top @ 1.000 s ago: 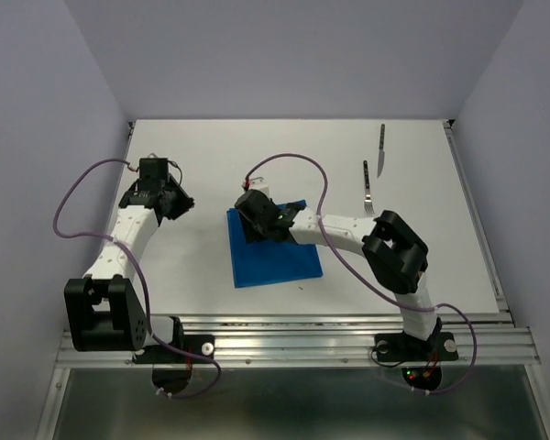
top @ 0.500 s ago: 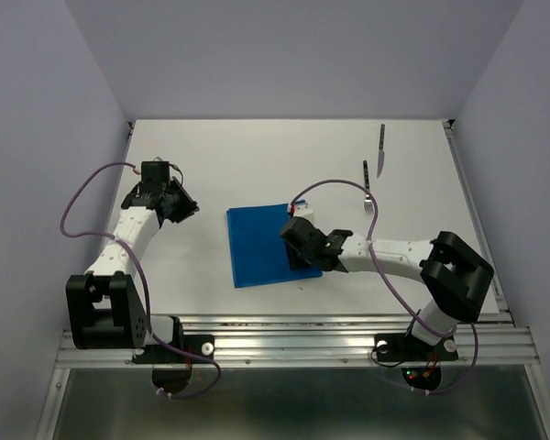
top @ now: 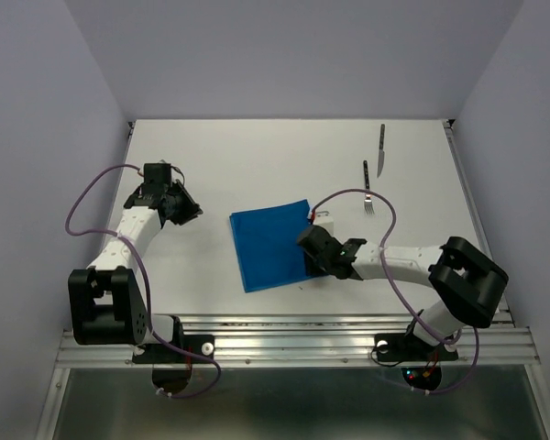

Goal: Fold the napkin into a case and place the utensils inside
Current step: Smooth out the lower triangle-folded napkin at the center of the board.

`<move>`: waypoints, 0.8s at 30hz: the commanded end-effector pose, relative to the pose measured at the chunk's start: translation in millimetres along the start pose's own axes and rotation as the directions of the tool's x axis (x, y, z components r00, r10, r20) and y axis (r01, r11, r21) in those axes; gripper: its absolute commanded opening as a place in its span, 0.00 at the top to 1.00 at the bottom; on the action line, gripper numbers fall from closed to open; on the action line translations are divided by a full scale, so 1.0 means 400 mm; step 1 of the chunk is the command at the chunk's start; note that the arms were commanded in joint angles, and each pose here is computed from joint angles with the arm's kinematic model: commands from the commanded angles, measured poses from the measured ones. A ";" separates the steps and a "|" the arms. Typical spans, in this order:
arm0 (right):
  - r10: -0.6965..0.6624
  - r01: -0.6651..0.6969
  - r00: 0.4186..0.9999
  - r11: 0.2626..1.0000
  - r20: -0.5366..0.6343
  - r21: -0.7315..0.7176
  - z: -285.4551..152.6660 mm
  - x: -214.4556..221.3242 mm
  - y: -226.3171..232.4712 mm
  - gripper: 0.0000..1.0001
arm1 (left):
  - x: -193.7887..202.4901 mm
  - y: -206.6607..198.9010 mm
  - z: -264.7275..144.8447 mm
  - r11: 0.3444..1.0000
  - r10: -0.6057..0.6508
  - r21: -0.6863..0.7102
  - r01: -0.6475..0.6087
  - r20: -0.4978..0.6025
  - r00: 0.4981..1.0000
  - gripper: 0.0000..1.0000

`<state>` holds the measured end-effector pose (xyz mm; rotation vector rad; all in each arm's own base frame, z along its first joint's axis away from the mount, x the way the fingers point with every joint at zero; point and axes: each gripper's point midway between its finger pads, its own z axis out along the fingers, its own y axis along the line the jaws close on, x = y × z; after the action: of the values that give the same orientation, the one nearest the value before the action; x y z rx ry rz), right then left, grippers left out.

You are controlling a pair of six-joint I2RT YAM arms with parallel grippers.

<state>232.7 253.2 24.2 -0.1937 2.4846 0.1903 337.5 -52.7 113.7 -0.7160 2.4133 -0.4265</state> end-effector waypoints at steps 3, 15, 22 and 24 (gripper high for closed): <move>0.017 -0.019 0.999 0.999 0.037 0.051 -0.029 -0.022 -0.058 0.56 | 0.000 -0.023 0.007 0.999 0.037 0.037 -0.037 -0.002 0.999 0.67; -0.038 0.064 0.982 0.988 0.184 -0.138 -0.067 -0.290 0.160 0.47 | -0.008 -0.037 0.003 0.998 0.046 0.042 -0.047 0.007 0.999 0.67; -0.106 0.149 0.973 0.968 0.207 -0.202 -0.006 -0.372 0.312 0.37 | 0.007 -0.020 0.016 0.999 0.043 0.019 -0.042 -0.016 0.999 0.67; -0.130 0.174 0.968 0.964 0.214 -0.203 0.023 -0.390 0.354 0.33 | 0.007 -0.019 0.013 0.999 0.041 0.016 -0.041 -0.014 0.999 0.67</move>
<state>329.1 375.5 115.7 -0.3402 2.2826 0.3696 338.3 -61.3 105.0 -0.6848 2.4461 -0.4432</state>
